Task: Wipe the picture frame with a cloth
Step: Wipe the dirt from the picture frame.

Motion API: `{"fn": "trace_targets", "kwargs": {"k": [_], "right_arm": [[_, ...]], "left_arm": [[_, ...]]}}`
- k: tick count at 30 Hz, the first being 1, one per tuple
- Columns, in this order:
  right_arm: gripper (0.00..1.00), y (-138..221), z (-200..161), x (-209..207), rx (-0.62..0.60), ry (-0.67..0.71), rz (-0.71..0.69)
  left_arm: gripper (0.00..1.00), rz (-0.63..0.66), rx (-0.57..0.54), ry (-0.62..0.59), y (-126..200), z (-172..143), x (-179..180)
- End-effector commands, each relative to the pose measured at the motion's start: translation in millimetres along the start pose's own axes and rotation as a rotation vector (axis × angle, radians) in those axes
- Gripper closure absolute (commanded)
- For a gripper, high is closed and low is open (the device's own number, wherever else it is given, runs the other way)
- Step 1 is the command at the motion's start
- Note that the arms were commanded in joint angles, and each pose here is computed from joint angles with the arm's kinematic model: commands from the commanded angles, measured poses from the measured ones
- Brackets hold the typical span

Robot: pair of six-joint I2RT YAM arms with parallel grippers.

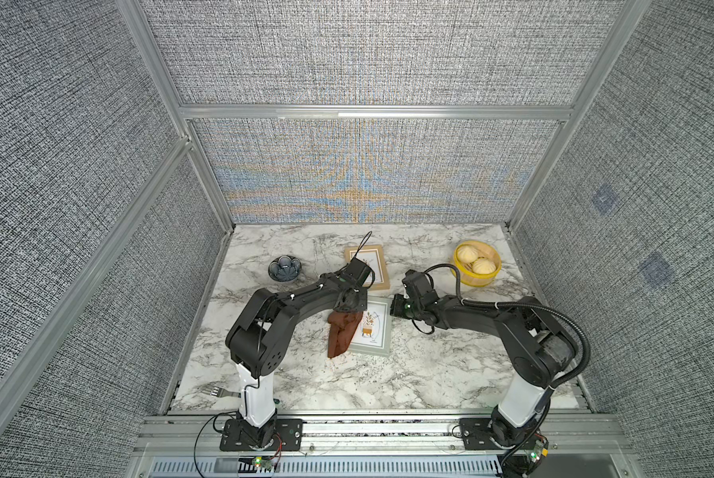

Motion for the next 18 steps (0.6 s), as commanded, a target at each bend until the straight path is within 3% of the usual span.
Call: {"fn": "trace_targets", "kwargs": {"k": [1, 3, 9, 18], "right_arm": [[0.94, 2, -59, -55, 0.308, 0.028, -0.314], [0.94, 2, -59, -56, 0.308, 0.026, -0.316], [0.94, 2, -59, -55, 0.304, 0.02, -0.315], [0.94, 2, -57, -54, 0.297, 0.018, -0.307]], "left_arm": [[1.0, 0.049, 0.046, -0.043, -10, 2, 7], [1.0, 0.044, 0.046, -0.048, -9, 7, 5], [1.0, 0.046, 0.136, -0.034, -13, -24, 17], [1.0, 0.006, 0.303, -0.059, 20, -112, 38]]}}
Point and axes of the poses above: each gripper's point midway between its finger pads, its own y axis back along the fingers, its own x axis along the line the jaws close on, z = x × y, the point moved 8 cm from there along y, back along the fingers, and after that the axes turned 1 degree about -y, right-handed, at the moved point
